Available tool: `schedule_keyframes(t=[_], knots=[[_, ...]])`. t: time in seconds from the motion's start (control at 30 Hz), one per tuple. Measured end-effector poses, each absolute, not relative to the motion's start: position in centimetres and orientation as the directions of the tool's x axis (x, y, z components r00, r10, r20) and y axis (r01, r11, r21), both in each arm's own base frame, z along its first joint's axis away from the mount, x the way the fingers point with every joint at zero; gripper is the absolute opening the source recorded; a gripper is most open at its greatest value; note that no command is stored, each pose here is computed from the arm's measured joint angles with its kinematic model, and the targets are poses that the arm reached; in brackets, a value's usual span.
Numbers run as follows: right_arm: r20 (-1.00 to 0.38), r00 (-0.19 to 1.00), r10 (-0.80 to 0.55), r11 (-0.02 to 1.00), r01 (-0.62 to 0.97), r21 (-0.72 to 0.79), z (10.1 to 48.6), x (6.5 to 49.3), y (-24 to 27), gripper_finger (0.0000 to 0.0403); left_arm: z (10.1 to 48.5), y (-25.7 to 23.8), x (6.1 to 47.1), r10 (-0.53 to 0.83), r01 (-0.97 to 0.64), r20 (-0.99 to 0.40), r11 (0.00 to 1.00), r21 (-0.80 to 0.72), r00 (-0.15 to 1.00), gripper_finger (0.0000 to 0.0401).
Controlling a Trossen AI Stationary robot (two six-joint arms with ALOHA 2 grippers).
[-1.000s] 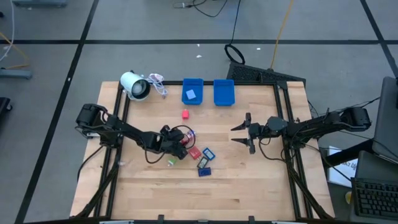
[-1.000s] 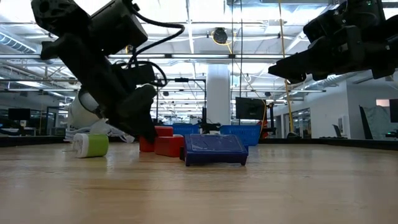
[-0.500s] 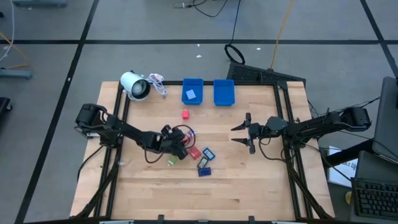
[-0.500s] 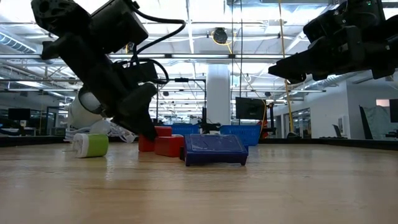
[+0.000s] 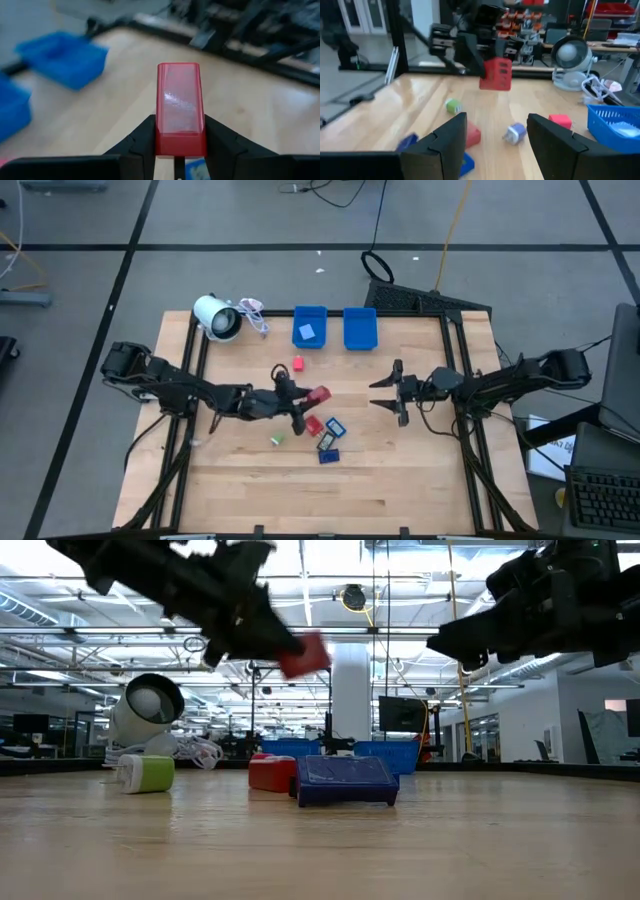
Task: Pick & Place Office items
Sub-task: Put the top red charger adapter into the left basket
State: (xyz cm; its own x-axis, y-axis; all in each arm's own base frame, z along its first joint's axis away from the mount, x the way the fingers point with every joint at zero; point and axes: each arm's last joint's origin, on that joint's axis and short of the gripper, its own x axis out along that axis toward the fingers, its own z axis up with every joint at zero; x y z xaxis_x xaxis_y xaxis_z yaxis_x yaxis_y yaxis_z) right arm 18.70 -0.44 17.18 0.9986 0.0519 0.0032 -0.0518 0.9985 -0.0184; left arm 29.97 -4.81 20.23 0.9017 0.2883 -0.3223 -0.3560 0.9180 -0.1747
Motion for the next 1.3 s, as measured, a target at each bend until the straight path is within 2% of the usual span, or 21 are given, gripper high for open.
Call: schedule_keyframes(t=[0.13, 0.3, 0.63, 0.73, 0.93, 1.13, 1.3], knots=[[0.025, 1.000, 0.012, 1.000, -0.012, 0.012, 17.2, 19.6, -0.6, 0.0196, 21.2, -4.9, 30.3, 0.270, -0.309, -0.231, 0.939, -0.152, 0.935, 0.0124], [0.020, 1.000, 0.016, 0.993, -0.018, 0.119, 17.9, 22.2, -0.7, 0.0201, 21.2, -4.9, 30.3, 0.275, -0.310, -0.227, 0.941, -0.136, 0.934, 0.0133], [0.033, 0.990, 0.135, 0.987, -0.137, 0.082, 19.1, 26.9, -0.5, 0.0228, 21.2, -4.9, 30.3, 0.280, -0.312, -0.228, 0.943, -0.118, 0.933, 0.0124], [0.027, 0.989, 0.148, 0.985, -0.150, 0.080, 19.0, 27.4, -0.5, 0.0228, 21.2, -4.6, 30.3, 0.344, -0.367, -0.219, 0.928, -0.073, 0.913, 0.0130], [-0.002, 0.989, 0.147, 0.986, -0.147, 0.079, 18.6, 27.4, -0.5, 0.0223, 22.2, -1.8, 30.1, 0.468, -0.490, -0.187, 0.867, -0.091, 0.863, 0.0124], [-0.022, 0.991, 0.134, 0.991, -0.134, 0.021, 18.4, 27.4, -0.8, 0.0222, 22.3, 1.7, 30.2, 0.495, -0.520, -0.194, 0.846, -0.114, 0.847, 0.0125], [-0.079, 0.992, 0.099, 0.994, -0.095, 0.057, 18.4, 26.9, -1.9, 0.0222, 22.2, 4.5, 29.9, 0.515, -0.541, -0.212, 0.837, -0.084, 0.831, 0.0124]])
